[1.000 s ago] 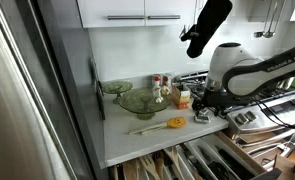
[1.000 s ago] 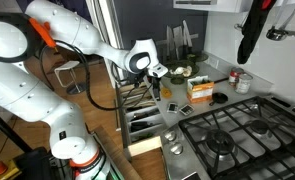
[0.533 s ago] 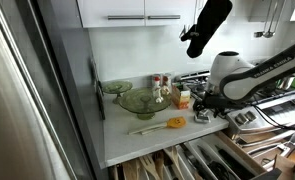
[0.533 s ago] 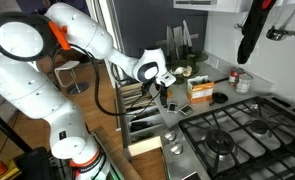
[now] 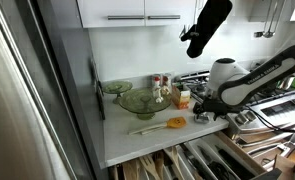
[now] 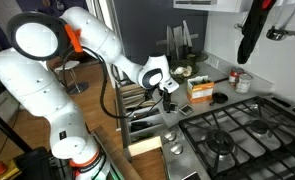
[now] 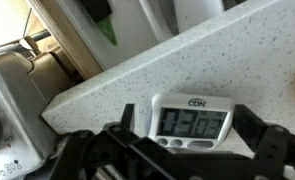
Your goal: Put the two white objects inside the drawer and then close the drawer
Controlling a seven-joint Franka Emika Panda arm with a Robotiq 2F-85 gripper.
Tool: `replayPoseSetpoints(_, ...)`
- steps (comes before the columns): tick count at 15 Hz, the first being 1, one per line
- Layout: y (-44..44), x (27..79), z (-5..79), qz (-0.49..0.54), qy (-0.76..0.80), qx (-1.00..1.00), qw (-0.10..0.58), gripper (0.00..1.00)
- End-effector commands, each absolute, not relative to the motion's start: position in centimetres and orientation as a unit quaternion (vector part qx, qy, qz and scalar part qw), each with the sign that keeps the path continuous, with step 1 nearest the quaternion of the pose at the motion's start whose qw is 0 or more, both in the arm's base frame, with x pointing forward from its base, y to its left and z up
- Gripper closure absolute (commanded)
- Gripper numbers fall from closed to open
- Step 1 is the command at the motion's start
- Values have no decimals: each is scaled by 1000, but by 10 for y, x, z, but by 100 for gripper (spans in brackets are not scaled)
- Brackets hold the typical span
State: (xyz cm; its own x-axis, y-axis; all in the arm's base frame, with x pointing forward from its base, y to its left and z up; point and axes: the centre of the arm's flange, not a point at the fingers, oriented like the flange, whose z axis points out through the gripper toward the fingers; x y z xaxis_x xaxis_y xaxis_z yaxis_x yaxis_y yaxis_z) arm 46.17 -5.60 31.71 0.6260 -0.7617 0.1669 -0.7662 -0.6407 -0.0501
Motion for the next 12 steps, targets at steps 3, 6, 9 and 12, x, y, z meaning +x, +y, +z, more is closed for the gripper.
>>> replayPoseSetpoints(3, -56, 473, 303, 104, -433, 895, 9, 0)
replayPoseSetpoints(6, -55, 476, 300, 109, -433, 895, 5, 0)
replayPoseSetpoints(9, -57, 479, 296, 111, -434, 894, 11, 0)
replayPoseSetpoints(12, -59, 481, 294, 110, -437, 893, 18, 26)
